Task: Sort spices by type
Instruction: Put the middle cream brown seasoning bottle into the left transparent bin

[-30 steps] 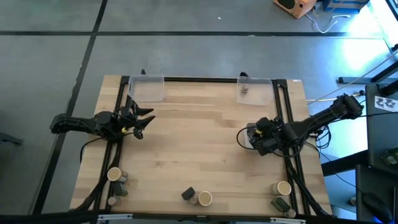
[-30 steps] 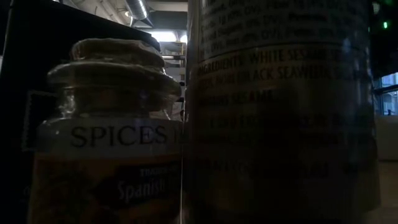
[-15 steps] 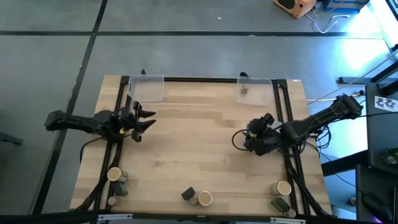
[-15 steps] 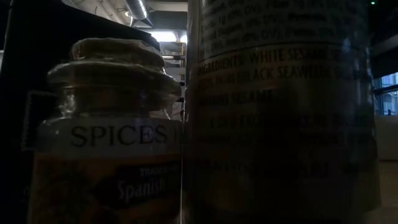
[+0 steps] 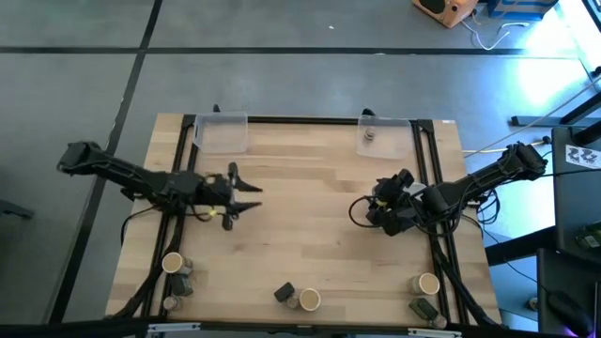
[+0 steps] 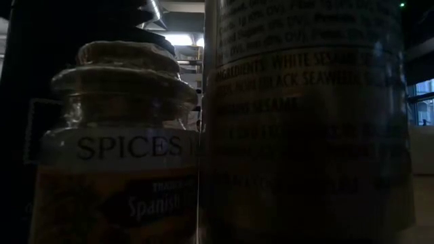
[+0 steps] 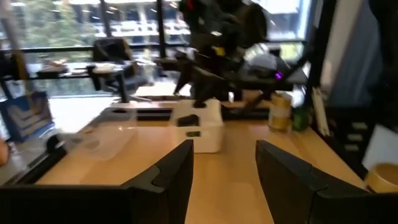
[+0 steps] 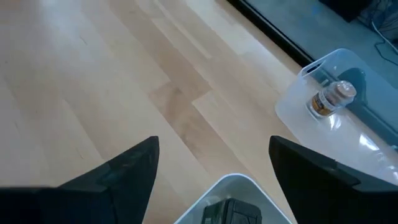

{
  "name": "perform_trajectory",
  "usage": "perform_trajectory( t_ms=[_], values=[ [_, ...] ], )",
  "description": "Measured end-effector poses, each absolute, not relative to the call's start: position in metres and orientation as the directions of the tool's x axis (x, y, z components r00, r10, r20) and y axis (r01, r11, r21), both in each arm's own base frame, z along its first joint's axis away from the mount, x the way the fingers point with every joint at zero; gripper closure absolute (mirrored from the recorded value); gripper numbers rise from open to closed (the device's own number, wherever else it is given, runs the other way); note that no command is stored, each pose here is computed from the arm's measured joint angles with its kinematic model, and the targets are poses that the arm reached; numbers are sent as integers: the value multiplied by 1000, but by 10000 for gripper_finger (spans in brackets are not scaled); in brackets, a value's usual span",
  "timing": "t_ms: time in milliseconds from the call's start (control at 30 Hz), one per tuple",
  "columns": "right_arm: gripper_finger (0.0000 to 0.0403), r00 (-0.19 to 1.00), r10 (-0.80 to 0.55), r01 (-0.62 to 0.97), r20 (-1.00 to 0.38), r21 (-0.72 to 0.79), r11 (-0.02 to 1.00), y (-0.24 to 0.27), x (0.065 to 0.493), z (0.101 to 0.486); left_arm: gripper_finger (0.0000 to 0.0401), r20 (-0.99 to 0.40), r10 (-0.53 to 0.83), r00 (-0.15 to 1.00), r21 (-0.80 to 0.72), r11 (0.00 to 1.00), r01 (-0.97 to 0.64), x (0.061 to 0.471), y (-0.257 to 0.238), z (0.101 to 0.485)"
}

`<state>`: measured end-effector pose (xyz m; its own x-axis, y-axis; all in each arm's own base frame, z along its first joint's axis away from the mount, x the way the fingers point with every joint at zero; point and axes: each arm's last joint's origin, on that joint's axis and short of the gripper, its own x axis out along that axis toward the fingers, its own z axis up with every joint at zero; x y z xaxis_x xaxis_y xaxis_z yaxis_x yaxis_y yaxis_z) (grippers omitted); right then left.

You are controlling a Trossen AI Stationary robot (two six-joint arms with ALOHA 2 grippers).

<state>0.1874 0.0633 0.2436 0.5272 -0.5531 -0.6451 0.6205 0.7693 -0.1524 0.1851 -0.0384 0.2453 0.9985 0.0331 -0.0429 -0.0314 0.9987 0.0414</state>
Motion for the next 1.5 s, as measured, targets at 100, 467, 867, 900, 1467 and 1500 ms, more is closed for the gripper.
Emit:
perform_trajectory(
  t_ms=[100,467,867,900,1467,1500],
  values=[
    [100,528,-556,623,-641,-153,767,63,187,244,239,-69,2,998,80,997,3,204,-50,253],
    [100,526,-557,622,-643,-155,767,63,187,243,168,-114,-181,977,45,981,188,265,-74,280],
    [100,525,-530,611,-666,-138,779,64,187,243,103,-382,-314,869,78,926,369,336,-142,283],
    [100,526,-526,610,-668,-135,781,64,187,243,103,-390,-322,862,80,921,380,339,-148,283],
    [100,539,-506,606,-673,-107,788,65,189,243,107,-456,-351,818,36,911,411,358,-205,239],
    [100,539,-506,606,-673,-107,788,65,189,243,107,-452,-356,818,31,910,413,358,-207,237]
  ],
)
